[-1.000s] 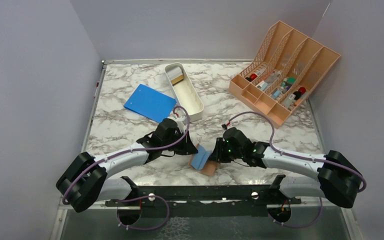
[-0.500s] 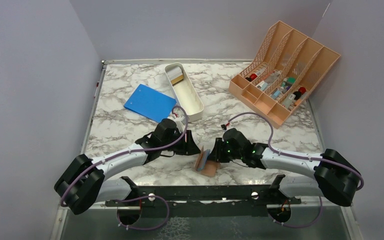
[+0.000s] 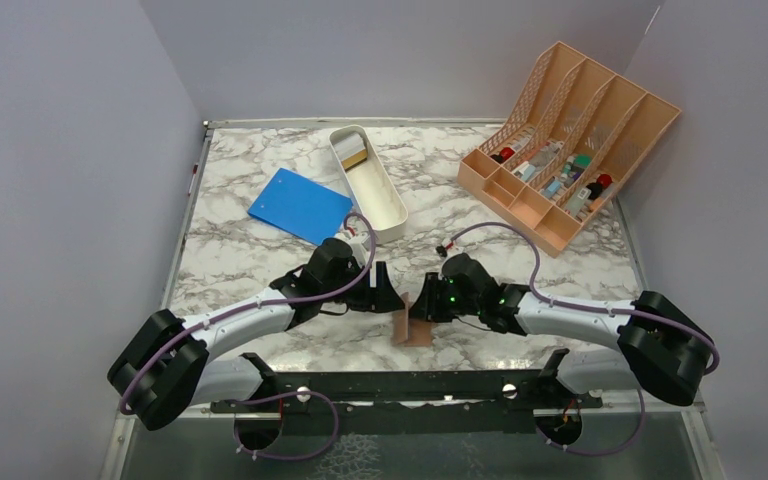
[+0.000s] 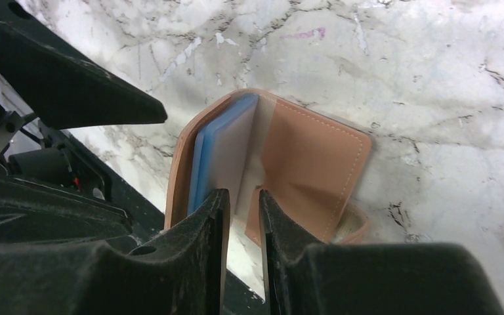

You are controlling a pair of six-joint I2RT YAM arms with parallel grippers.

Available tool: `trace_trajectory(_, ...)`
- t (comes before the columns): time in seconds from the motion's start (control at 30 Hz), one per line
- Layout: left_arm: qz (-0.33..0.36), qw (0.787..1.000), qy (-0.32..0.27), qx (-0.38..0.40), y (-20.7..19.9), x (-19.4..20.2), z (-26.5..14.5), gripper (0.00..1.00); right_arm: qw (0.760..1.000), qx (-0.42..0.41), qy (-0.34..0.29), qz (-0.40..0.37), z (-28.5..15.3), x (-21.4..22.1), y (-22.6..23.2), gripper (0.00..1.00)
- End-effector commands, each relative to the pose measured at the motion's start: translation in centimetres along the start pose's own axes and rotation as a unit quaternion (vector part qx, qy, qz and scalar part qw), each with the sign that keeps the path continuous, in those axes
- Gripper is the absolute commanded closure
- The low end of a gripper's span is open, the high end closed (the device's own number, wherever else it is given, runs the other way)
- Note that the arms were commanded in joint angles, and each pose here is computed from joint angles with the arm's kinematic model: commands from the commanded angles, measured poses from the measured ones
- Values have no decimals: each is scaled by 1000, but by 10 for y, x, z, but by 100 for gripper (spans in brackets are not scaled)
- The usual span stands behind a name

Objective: Put the credit cards into the card holder
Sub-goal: Open the card holder at the center of the board.

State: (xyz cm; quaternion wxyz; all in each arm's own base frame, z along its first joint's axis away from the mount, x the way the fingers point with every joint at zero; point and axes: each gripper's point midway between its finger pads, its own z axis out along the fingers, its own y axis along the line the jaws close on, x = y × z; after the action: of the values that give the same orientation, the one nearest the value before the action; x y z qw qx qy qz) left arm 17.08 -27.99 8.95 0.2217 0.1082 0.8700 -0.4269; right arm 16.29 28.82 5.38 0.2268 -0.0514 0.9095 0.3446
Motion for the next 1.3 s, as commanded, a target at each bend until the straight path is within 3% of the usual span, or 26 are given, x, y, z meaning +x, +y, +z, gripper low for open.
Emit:
trace_trajectory(0.0,12,1000,1,28,-11,-1,-1,28,998,-56,-10,2,-2,-14,32,73)
trace_trajectory(0.37,8,1000,2,1,1,6,-5,23,994,-102,8,27,1,-10,50,73)
trace_trajectory(0.77,19,999,15,-31,15,12,-7,34,995,-87,-8,40,16,-16,44,74)
trace_trajectory(0.97,26,999,10,-45,19,10,-9,48,995,-90,-10,37,22,-21,49,74)
trace_trajectory(1.17,25,997,16,-69,29,12,-8,51,997,-61,-10,35,20,-17,35,73)
trace_trajectory(1.27,25,997,17,-76,32,12,-8,65,998,-46,-8,34,16,-14,28,73)
